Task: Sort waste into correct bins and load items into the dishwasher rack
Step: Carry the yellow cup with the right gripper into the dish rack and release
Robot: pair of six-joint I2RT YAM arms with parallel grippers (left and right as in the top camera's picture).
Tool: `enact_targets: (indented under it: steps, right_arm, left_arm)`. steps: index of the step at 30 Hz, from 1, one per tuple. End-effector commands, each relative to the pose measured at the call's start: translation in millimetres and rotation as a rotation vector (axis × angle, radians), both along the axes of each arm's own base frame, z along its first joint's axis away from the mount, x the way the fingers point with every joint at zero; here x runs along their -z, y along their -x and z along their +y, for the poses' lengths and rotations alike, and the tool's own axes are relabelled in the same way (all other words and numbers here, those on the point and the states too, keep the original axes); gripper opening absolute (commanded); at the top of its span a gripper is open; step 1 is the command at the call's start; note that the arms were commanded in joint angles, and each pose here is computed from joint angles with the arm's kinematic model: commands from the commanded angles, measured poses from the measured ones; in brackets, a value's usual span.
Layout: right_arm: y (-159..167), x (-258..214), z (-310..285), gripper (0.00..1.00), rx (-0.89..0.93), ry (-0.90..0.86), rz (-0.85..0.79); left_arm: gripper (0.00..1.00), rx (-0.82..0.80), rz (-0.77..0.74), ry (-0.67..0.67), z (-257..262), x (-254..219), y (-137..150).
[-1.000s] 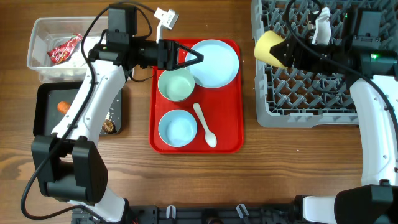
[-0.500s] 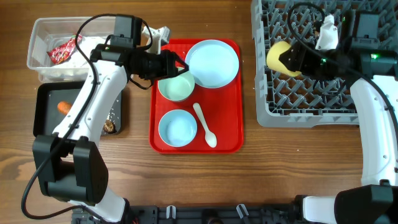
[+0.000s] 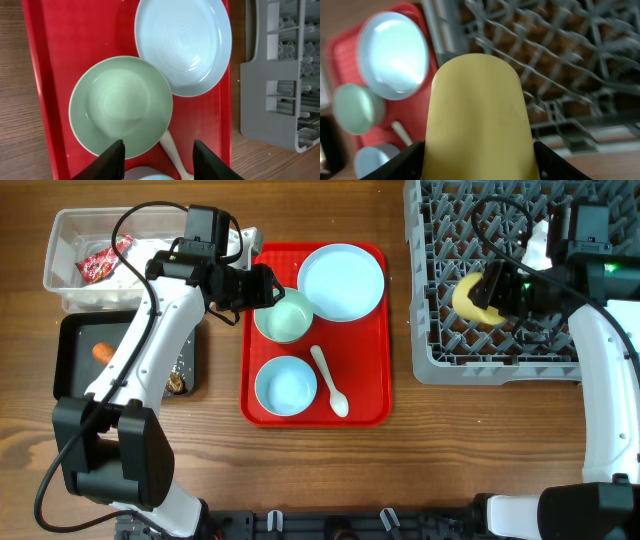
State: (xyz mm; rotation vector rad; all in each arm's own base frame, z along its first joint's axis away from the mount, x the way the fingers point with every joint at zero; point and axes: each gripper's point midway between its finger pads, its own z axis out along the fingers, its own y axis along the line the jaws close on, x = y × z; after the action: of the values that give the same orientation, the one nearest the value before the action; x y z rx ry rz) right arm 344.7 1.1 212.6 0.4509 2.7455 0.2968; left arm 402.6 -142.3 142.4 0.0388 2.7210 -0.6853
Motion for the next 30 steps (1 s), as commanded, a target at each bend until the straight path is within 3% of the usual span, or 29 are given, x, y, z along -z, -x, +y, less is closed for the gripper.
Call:
enact_targets:
  steps: [1,11,19,25,30]
  right_arm:
    - [8,-10,-26,0.46,0.099,0.132,0.009]
    - [14,5,-71,0.46,0.245,0.313,0.094]
    - [17,47,-112,0.46,0.355,0.202,0.231]
    - [19,49,-140,0.45,0.416,0.061,0.194]
    - [20,52,-156,0.45,0.453,0.056,0.186]
  left_arm:
    - [0.43,-0.001,0.006,-0.034,4,4,3]
    - [0.44,-0.001,0.013,-0.035,4,5,5]
    - [0.44,-0.001,0.021,-0.036,4,6,6]
    - [0.43,-0.001,0.021,-0.036,4,6,6]
    - [0.44,-0.001,0.021,-0.035,4,5,6]
